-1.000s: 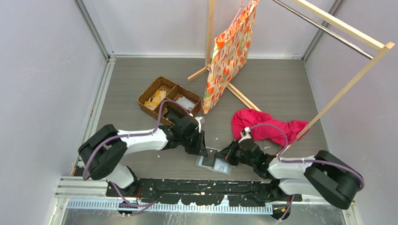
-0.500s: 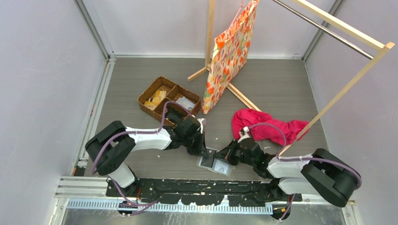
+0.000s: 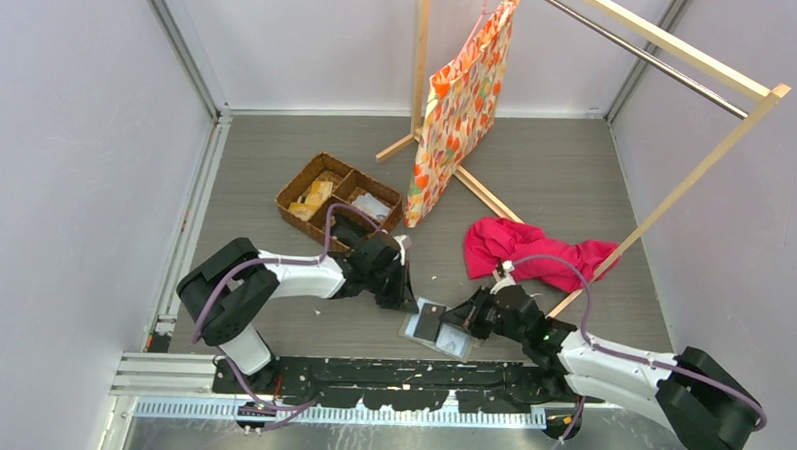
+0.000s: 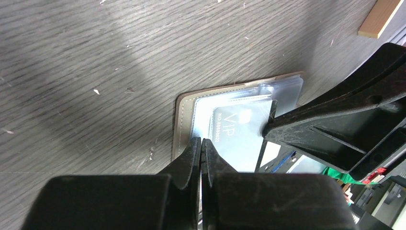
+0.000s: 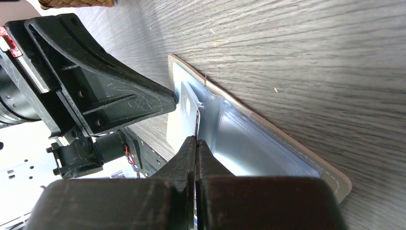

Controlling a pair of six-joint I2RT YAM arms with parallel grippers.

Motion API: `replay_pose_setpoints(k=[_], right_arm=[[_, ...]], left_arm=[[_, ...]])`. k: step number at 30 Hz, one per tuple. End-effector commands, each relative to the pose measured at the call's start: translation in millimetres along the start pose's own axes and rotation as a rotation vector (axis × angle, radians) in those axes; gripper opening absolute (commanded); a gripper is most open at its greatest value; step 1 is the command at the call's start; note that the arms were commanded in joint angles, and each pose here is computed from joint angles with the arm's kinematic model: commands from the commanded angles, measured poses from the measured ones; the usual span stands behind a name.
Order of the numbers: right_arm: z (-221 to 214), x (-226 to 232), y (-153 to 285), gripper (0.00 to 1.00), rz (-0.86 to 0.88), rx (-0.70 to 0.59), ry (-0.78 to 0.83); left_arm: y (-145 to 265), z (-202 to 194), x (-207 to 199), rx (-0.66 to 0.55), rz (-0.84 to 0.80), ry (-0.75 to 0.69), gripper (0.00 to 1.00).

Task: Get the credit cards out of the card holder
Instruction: Remove the credit card from the card holder.

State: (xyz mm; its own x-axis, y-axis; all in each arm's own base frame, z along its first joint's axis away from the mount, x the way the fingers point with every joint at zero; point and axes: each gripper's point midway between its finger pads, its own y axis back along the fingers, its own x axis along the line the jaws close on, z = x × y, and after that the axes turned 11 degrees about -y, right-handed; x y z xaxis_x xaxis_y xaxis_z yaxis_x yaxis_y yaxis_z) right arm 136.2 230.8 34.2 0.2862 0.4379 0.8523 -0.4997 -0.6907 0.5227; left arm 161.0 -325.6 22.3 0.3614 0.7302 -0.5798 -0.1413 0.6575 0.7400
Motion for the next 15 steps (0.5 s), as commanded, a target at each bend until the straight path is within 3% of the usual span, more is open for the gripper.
replay_pose_setpoints(k=[1,10,15], right_arm=[[1.9,-13.1,4.6,0.01,-0.036,-0.017,-0.013],[3.7,-12.8,8.4,0.03,-0.027,-0.031,-0.030],[4.0,-11.8,8.5,0.15,-0.025,-0.034,-0.043]], left_arm=[[-9.7,-21.4,33.6,0.058,0.112,0.013,0.01],[-10.7,-25.6,38.5,0.070,0.129,0.022,0.01],[-10.4,-25.8,40.9,0.070,0.140,0.023,0.01]])
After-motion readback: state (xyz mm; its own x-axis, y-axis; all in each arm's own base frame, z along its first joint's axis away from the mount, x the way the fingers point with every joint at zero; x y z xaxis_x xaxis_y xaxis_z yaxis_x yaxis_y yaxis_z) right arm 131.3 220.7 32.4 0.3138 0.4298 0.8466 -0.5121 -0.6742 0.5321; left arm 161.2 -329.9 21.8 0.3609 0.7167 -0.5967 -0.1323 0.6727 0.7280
